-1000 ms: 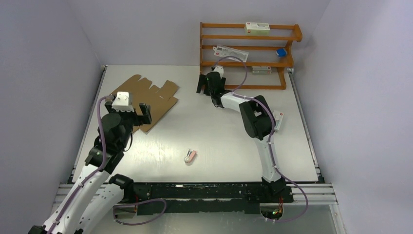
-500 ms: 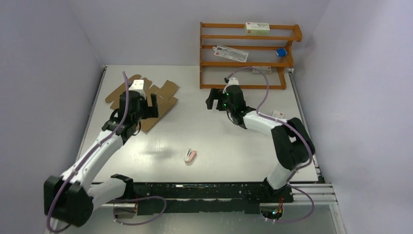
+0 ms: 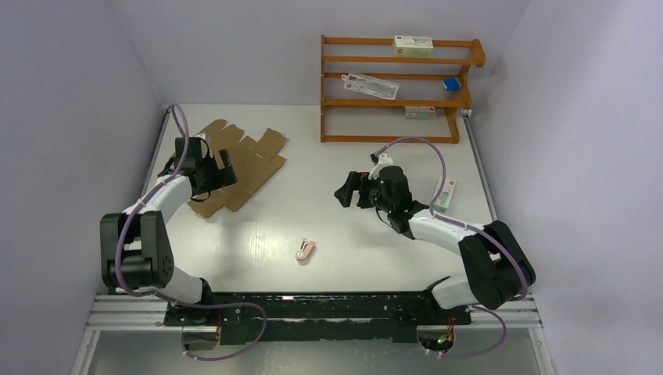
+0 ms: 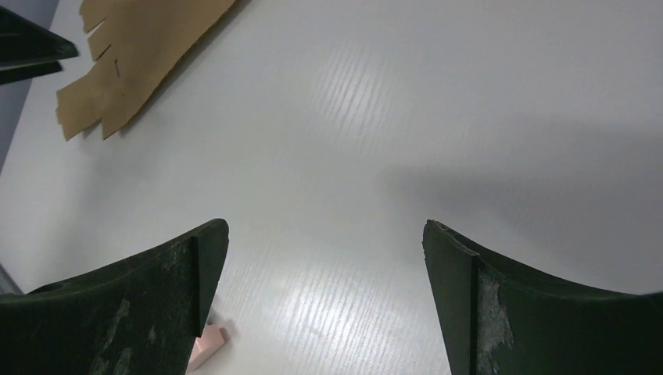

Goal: Fold the paper box

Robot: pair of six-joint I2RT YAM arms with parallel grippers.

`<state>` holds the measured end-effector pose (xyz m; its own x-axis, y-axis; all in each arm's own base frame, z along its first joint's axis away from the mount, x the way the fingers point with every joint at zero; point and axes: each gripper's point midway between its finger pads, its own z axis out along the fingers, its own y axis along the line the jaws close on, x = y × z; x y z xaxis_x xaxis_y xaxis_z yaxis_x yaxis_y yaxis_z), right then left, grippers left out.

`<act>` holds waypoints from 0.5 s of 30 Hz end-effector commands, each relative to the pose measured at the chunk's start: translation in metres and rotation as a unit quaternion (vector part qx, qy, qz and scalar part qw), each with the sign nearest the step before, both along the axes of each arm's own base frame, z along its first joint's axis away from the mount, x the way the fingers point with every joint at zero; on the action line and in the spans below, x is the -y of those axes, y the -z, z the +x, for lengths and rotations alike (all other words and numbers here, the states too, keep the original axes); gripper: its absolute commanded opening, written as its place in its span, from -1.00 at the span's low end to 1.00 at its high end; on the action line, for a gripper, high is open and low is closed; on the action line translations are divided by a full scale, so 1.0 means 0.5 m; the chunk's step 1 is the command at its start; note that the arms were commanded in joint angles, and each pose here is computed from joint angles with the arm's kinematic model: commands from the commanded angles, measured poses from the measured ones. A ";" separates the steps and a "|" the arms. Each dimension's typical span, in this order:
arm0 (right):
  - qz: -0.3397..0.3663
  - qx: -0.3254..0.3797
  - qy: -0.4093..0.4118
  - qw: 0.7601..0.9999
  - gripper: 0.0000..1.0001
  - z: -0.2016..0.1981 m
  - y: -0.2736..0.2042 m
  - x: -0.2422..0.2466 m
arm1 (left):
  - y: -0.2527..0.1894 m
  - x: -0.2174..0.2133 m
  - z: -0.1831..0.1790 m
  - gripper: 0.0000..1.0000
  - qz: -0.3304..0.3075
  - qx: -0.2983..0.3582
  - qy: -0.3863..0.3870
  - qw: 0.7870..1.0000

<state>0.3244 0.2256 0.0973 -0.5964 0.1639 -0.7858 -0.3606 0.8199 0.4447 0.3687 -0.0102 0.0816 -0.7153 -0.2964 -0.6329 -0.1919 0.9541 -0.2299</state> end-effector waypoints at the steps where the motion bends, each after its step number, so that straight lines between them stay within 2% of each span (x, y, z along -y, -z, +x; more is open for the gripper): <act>1: 0.039 0.022 -0.035 0.998 1.00 -0.012 -0.037 -0.030 | 0.009 0.009 0.002 1.00 -0.057 -0.018 0.010 0.998; 5: 0.050 0.021 -0.049 0.997 1.00 -0.023 -0.037 -0.038 | 0.029 -0.008 -0.007 0.99 -0.041 -0.033 0.003 0.999; 15: 0.036 0.020 -0.043 0.998 1.00 -0.033 -0.026 -0.023 | 0.075 0.024 -0.040 1.00 -0.085 -0.078 0.039 0.993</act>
<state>0.3087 0.2380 0.0995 -0.6120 0.1679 -0.7728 -0.4233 0.7559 0.4995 0.3523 -0.0151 0.0403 -0.8117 -0.3406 -0.4745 -0.2026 0.9261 -0.3183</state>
